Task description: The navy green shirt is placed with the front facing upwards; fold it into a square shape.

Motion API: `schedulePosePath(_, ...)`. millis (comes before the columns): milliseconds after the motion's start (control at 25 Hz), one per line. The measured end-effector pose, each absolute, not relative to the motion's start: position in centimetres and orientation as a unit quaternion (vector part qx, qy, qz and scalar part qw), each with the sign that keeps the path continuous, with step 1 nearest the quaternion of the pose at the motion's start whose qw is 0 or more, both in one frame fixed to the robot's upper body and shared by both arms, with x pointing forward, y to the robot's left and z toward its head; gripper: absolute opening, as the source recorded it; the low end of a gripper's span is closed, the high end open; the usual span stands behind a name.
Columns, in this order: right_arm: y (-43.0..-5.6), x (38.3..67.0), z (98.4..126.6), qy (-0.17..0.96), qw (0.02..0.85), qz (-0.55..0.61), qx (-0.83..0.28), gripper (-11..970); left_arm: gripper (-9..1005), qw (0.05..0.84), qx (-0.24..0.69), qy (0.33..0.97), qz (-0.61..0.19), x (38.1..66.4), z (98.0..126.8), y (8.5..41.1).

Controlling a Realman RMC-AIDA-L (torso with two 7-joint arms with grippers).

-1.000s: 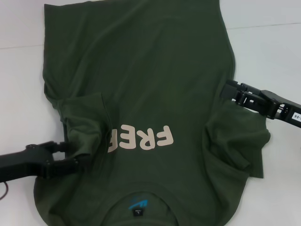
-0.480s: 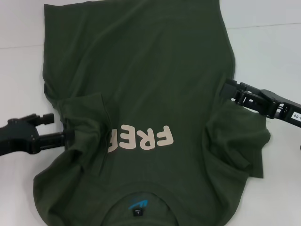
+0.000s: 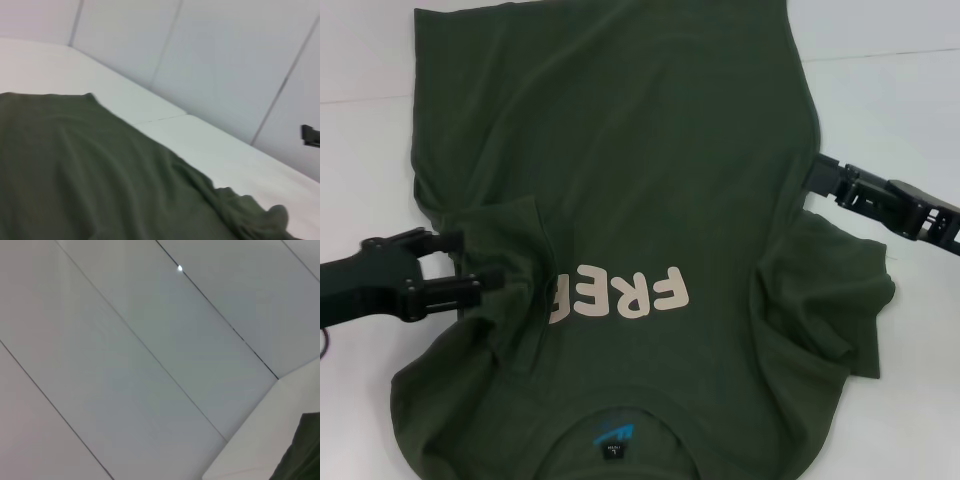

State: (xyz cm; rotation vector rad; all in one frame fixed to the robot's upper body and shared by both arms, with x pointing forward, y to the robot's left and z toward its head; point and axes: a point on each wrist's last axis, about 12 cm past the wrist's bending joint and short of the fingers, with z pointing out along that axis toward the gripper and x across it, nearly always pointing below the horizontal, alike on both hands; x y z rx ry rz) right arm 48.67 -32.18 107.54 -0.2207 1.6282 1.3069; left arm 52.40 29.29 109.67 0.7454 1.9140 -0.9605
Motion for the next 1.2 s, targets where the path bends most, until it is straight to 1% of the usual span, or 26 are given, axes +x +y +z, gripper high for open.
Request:
schedulePosePath(200,-32.1,49.0,107.8,0.67,0.498,0.543,-0.091,919,904,0.421,0.31,0.75,-0.404,52.8,109.4,27.9)
schedulePosePath(400,-31.8,49.1,107.7,0.673,0.494,0.542,-0.094,918,904,0.431,0.309,0.742,-0.41,53.0,109.5,27.7)
schedulePosePath(480,-32.0,49.0,107.7,0.674,0.495,0.54,-0.095,918,904,0.456,0.299,0.732,-0.409,53.1,109.9,27.9)
schedulePosePath(640,-33.0,48.6,107.7,0.679,0.497,0.532,-0.09,918,903,0.478,0.285,0.725,-0.405,53.3,110.2,28.3)
schedulePosePath(1200,-33.6,47.8,107.5,0.679,0.501,0.53,-0.086,916,903,0.507,0.233,0.733,-0.389,52.2,109.8,30.8)
